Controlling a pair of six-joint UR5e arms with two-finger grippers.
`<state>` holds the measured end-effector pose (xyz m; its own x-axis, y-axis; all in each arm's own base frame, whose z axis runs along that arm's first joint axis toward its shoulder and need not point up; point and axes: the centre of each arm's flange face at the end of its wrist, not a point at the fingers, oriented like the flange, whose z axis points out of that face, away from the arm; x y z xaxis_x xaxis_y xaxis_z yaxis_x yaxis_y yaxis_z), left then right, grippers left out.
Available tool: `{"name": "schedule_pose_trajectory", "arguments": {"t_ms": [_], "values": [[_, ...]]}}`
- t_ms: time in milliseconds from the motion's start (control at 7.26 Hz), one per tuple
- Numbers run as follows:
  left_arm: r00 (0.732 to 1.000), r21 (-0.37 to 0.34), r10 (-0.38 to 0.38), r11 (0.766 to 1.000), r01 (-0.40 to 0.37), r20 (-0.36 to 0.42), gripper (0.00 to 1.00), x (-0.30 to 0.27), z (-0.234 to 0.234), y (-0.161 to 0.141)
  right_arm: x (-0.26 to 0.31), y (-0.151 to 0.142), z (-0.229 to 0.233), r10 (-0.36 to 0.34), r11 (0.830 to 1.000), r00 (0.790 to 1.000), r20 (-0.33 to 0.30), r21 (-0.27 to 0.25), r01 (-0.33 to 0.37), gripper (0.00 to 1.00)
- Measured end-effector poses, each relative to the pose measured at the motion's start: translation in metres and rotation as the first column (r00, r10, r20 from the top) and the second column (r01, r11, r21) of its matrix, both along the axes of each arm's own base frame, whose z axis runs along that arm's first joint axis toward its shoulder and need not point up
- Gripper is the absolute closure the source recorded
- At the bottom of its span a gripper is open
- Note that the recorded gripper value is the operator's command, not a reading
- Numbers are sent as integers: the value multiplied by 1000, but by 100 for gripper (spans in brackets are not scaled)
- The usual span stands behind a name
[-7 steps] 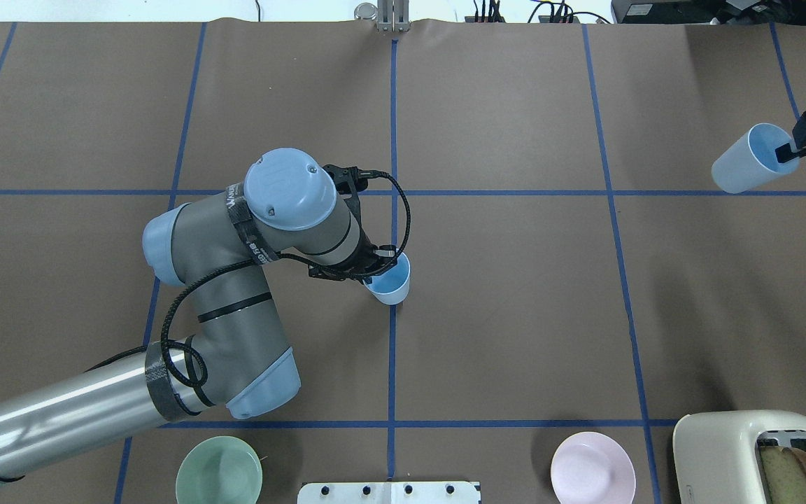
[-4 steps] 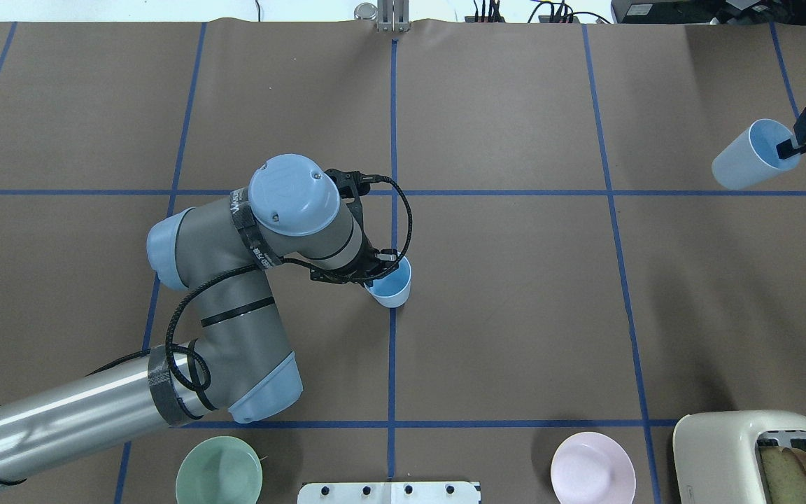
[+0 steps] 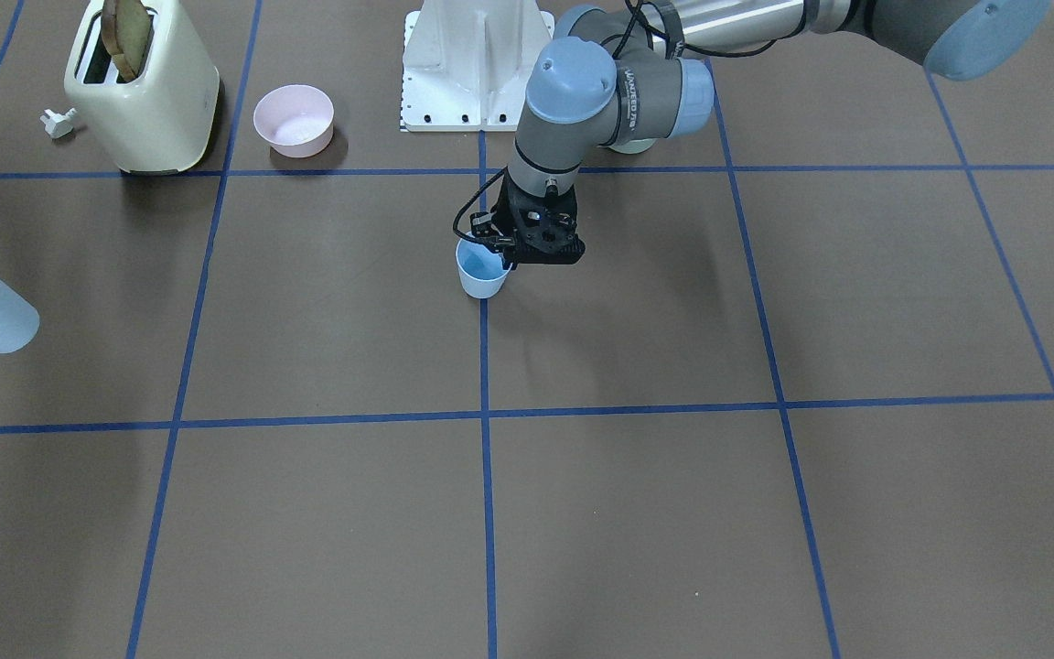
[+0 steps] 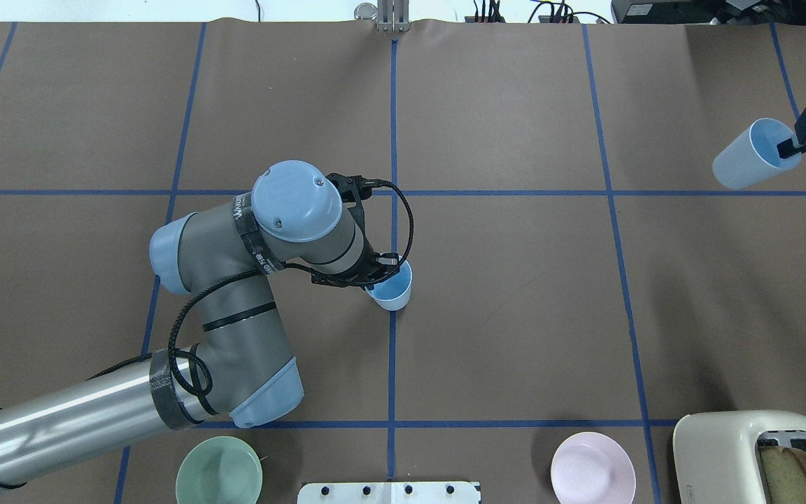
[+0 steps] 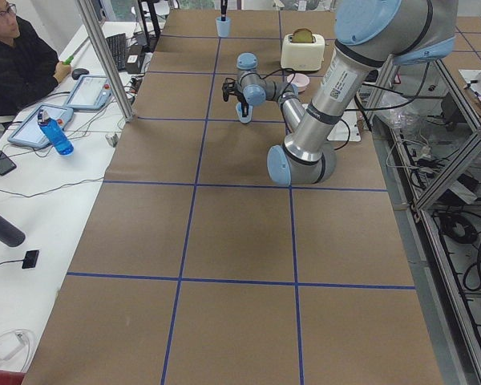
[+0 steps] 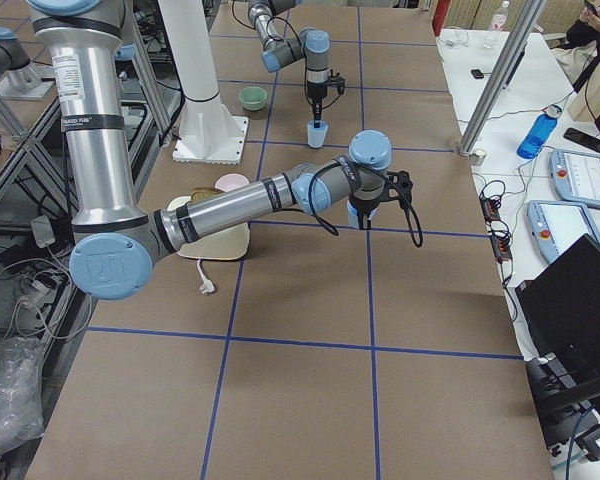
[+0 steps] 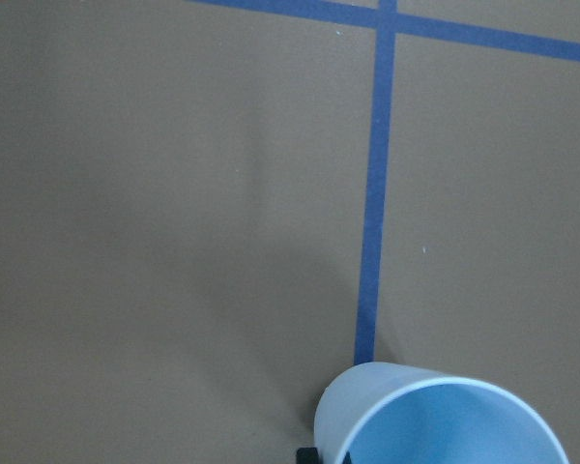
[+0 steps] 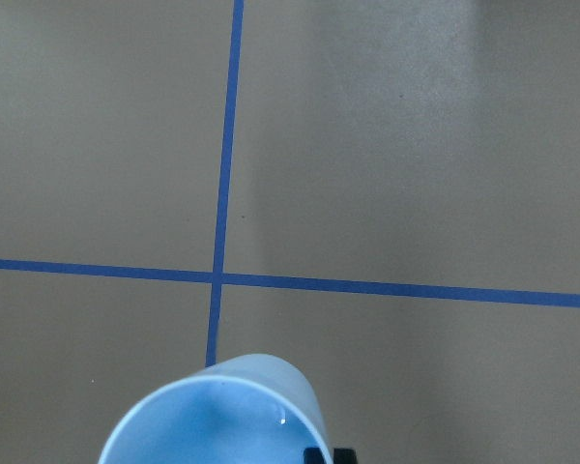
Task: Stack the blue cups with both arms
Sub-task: 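Lower the cup at center with left gripper while right gripper grasps other cup, then open and withdraw left gripper while right gripper carries its cup toward center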
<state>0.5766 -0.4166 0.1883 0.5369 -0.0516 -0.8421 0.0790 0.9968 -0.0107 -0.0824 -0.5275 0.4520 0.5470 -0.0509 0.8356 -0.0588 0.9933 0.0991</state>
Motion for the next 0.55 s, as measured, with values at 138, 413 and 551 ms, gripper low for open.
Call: {"name": "schedule_pose_trajectory", "arguments": {"t_ms": [138, 413, 551], "values": [[1000, 6, -1, 1000, 1, -12, 3, 1, 1, -1, 0, 0, 0, -1, 1000, 1000, 0, 0, 1, 100], [1000, 17, 0, 1000, 1, -31, 2, -1, -3, 1, -1, -2, -3, -1, 1000, 1000, 1, -1, 1, 100], [999, 29, 0, 1000, 1, -49, 2, -9, -11, 2, -1, -8, -14, 2, 1000, 1000, -1, -7, -2, 100]]}}
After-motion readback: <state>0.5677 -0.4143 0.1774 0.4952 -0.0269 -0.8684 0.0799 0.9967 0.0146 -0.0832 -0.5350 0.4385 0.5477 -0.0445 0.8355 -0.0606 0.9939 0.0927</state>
